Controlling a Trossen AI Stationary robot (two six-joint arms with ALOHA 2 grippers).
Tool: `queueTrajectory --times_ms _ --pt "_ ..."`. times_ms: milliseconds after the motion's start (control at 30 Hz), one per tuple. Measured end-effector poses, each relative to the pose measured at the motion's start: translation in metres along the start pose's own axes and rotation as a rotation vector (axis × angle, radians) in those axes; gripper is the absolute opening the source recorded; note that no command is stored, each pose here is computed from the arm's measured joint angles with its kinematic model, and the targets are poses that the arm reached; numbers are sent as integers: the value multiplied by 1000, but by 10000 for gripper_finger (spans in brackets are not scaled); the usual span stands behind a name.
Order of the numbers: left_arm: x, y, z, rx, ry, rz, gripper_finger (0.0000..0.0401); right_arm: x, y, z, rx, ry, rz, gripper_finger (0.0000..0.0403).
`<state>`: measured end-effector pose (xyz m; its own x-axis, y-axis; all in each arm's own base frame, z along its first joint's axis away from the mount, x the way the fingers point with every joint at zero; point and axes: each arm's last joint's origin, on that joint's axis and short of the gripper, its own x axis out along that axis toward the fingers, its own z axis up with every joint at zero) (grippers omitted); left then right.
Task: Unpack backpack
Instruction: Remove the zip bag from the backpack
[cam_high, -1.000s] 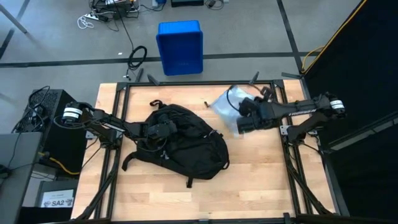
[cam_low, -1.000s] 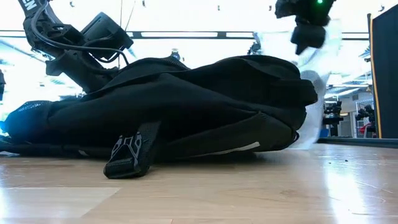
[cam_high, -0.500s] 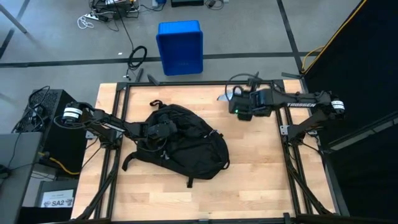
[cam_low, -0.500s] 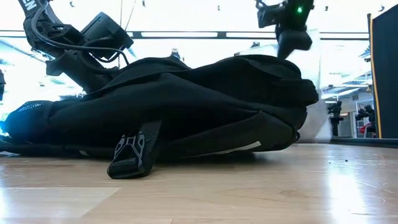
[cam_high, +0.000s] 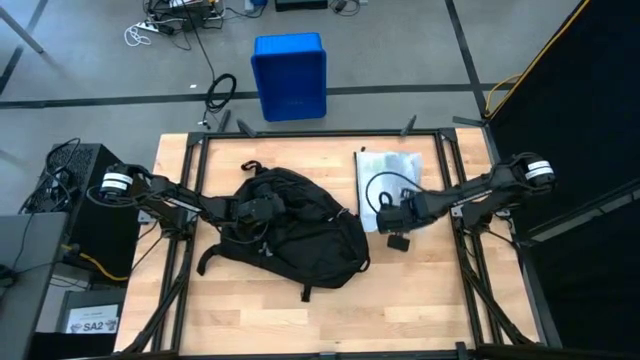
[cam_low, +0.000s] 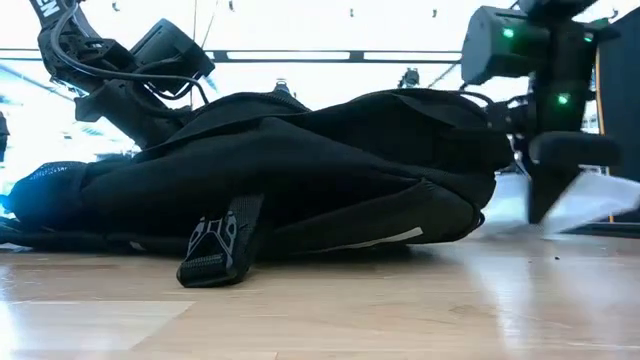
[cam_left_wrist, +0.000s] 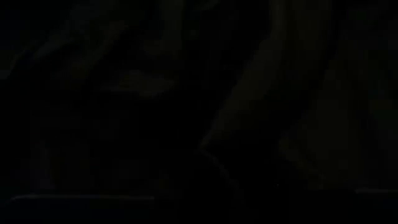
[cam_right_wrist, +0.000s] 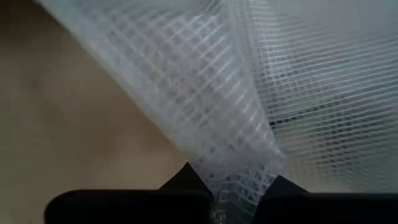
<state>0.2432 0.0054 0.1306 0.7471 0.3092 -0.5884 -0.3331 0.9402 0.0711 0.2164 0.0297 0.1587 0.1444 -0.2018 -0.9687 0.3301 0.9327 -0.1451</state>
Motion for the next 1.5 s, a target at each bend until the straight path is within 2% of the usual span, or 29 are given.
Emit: queueTrajectory --times_ms 67,233,367,533,900,1033,1100,1167,1300,1400,1500 --pt "0 0 0 0 -1 0 97 -1 9 -1 18 -13 68 18" --pt "0 0 0 -4 -3 0 98 -14 28 -2 -48 -47 124 57" --pt "0 0 0 -9 -5 -1 98 -26 42 0 -91 -39 234 98" --pt "0 0 1 -10 -6 -1 97 -38 57 -2 -142 -53 308 159" --pt "0 0 1 -14 -6 0 97 -43 62 0 -123 -67 352 292" --pt "0 0 1 -13 -6 0 98 -56 69 12 -117 -62 555 319" --pt "0 0 1 -13 -6 0 97 -72 74 22 -124 -117 634 327" --pt "0 0 1 -13 -6 0 98 -86 78 31 -188 -199 647 333" --pt "0 0 1 -13 -8 -1 97 -106 83 47 -333 -490 567 339" --pt "0 0 1 -14 -11 -1 97 -113 82 62 -380 -701 487 341" --pt "0 0 1 -14 -11 -1 97 -112 76 69 -353 -723 473 335"
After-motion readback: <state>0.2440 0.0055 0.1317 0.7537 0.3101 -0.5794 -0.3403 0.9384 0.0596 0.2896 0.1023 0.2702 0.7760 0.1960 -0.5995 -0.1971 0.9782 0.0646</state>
